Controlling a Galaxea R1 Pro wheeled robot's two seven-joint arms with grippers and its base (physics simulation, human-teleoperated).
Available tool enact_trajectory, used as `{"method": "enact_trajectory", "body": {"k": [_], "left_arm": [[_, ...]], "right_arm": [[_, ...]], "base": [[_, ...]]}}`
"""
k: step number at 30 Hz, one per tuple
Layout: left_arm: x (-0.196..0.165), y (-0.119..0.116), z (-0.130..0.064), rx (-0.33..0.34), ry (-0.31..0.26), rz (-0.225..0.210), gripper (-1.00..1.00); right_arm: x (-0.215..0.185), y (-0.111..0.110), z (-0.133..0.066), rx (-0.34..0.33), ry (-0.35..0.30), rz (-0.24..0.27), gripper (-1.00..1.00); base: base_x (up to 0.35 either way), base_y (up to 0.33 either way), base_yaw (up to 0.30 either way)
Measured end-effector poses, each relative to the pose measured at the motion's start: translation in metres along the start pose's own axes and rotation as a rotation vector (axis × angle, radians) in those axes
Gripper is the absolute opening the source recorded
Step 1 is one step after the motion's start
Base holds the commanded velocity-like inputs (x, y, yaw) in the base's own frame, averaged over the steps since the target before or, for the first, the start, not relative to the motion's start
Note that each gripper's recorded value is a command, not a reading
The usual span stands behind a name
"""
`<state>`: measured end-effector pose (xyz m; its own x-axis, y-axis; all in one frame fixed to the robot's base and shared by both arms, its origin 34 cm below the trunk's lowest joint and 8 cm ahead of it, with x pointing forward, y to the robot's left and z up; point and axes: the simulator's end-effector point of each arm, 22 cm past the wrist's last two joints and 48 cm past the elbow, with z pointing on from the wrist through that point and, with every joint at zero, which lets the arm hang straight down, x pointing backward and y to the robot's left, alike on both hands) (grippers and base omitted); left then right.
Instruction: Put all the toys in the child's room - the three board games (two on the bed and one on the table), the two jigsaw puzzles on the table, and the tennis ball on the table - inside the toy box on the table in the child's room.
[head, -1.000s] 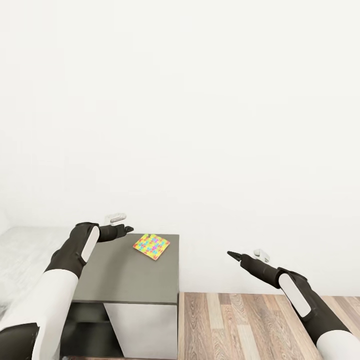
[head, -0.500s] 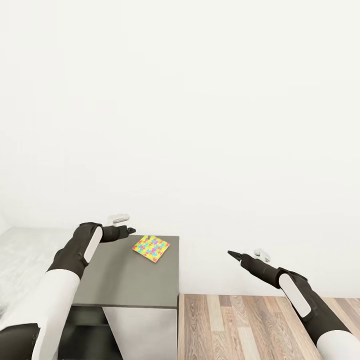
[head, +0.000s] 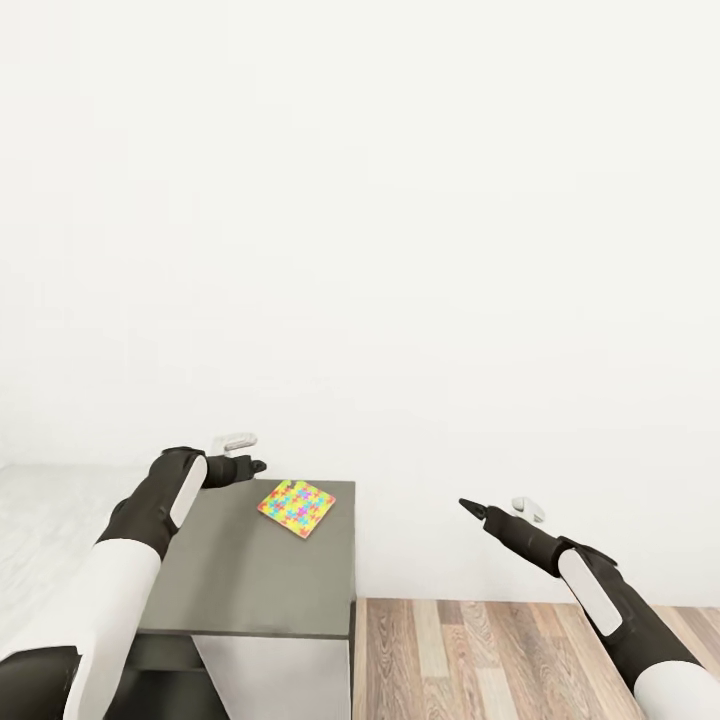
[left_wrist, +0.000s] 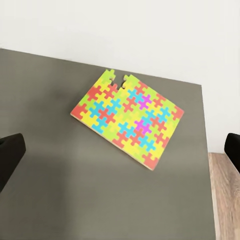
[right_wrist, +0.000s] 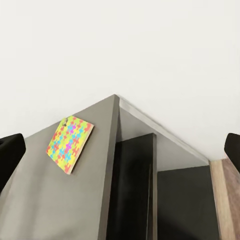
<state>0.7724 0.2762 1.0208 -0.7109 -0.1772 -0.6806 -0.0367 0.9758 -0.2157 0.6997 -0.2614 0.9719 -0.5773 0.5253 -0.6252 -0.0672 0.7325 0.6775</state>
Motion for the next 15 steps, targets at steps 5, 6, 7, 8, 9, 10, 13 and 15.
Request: {"method": "enact_trajectory", "body": {"k": [5,6,7,8,9,10,13,15], "left_arm": [[-0.0013,0.0006,0.0005,-0.002,-0.006,0.001,1.0],[-0.0015,0.0007,0.0005,-0.003,-0.007,0.001,1.0],[-0.0019,0.0007,0.0006,-0.003,-0.009,0.002,1.0],[-0.002,0.0009,0.0005,-0.004,-0.011,0.002,1.0],[-0.0022,0.001,0.0005,-0.004,-0.012,0.001,1.0],[-0.0022,0.0011,0.0006,-0.004,-0.012,0.001,1.0],[-0.0022,0.0009,0.0009,-0.003,-0.013,0.001,1.0],[-0.0022,0.0005,0.0011,-0.003,-0.013,0.002,1.0]], "right_arm": [[0.0008,-0.001,0.0001,0.0,0.001,0.001,1.0],[0.0008,-0.001,0.0001,0.0,0.001,0.0,1.0],[0.0011,-0.0007,0.0002,0.0,0.002,0.0,1.0],[0.0011,-0.0007,0.0,0.0,0.002,-0.001,1.0],[0.0011,-0.0004,0.0,-0.001,0.002,-0.001,1.0],[0.0012,-0.0004,0.0001,-0.001,0.002,-0.001,1.0],[0.0013,-0.0007,0.0002,0.0,0.002,-0.001,1.0],[0.0012,-0.0007,0.0001,-0.001,0.002,-0.001,1.0]], "base": [[0.079,-0.001,0.0],[0.054,0.0,0.0],[0.108,0.0,0.0],[0.175,0.0,0.0],[0.201,0.0,0.0],[0.202,0.0,0.0],[0.108,0.0,0.0],[0.072,0.0,0.0]]}}
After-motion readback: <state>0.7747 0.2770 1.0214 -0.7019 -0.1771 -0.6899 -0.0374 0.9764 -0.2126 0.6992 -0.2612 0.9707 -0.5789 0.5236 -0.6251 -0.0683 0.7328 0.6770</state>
